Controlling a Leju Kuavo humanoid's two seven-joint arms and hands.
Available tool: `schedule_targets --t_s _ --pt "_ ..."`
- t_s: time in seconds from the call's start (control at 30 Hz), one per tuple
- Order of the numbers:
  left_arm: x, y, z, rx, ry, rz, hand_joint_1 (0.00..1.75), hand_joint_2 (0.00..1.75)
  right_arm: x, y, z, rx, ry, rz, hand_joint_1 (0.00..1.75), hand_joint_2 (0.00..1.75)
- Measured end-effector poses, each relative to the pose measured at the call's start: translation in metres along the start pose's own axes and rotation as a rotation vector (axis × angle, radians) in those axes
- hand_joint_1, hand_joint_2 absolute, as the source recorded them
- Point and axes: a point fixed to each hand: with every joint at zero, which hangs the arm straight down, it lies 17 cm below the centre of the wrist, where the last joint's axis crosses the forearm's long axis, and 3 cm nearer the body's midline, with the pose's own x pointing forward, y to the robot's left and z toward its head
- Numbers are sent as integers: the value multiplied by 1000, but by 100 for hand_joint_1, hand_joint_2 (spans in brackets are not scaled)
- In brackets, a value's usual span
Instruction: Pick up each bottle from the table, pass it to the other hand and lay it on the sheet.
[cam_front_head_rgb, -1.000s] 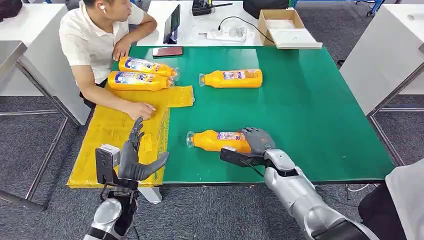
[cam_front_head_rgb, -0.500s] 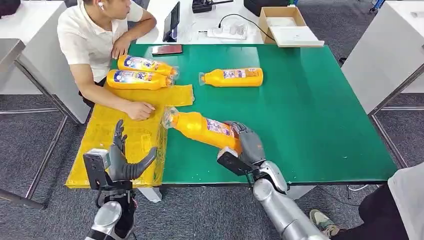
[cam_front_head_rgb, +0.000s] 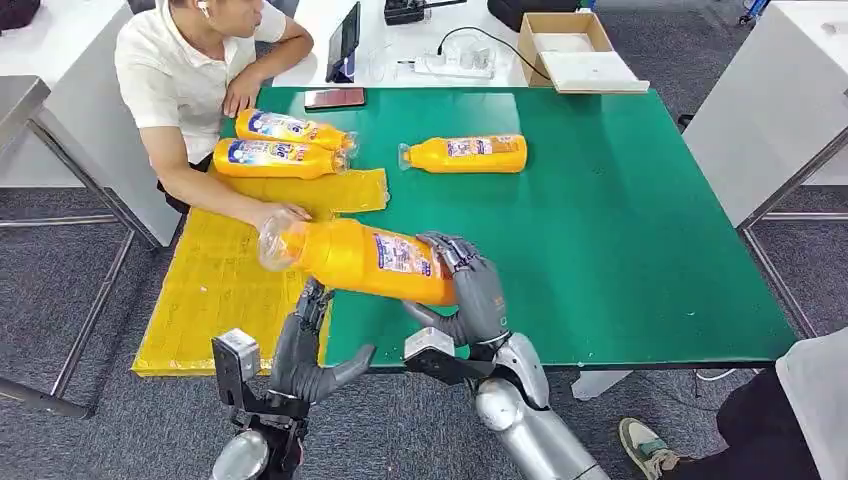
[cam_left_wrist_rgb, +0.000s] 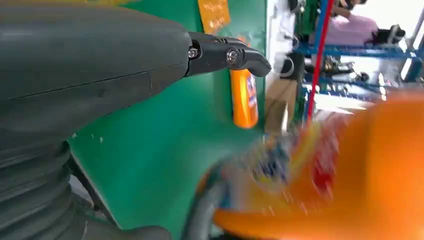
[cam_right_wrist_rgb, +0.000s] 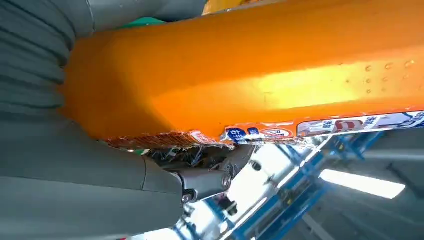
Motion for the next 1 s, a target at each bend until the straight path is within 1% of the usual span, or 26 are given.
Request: schedule_targets --t_s 0.17,0.2,0.27,0.37,0.4,0.47,0.57,0.67,0.7,0.73,0.8,0.83,0.87,0.93,1.0 --pt "3 -9 3 -29 -7 4 0 175 3 8 1 16 -5 -8 150 175" --pt "3 -10 3 -32 -8 4 0 175 3 8 2 17 -5 -9 154 175" --pt "4 -12 3 -41 -10 4 0 175 3 10 2 22 -3 -12 154 175" --pt "8 -22 7 -97 -31 10 0 175 5 26 4 83 -2 -38 157 175" --pt "9 -24 8 -103 -36 11 0 175 5 34 6 109 2 -47 155 175" --pt "9 -23 9 -102 -41 14 0 175 5 48 9 153 6 -56 164 175" --pt "7 -15 12 -67 -27 62 0 175 7 70 13 206 -1 -59 164 175" --pt "10 -10 9 -35 -25 90 0 175 14 94 24 257 -16 -69 164 175" --pt "10 -9 8 -30 -27 94 0 175 17 100 27 267 -14 -76 169 175" --pt "11 -7 7 -24 -29 95 0 175 17 104 29 277 -14 -75 169 175" --pt "12 -5 4 -8 -26 107 0 175 18 113 35 301 -17 -80 175 175" --pt "11 -1 3 13 -19 122 0 175 21 116 38 307 -18 -90 173 175" --pt "10 2 2 37 -11 139 0 175 24 121 40 310 -21 -105 175 175" --pt "10 5 -1 68 -5 172 0 175 32 125 43 296 -31 -125 169 175" --pt "10 6 -3 89 4 207 0 175 39 128 44 273 -37 -148 175 175"
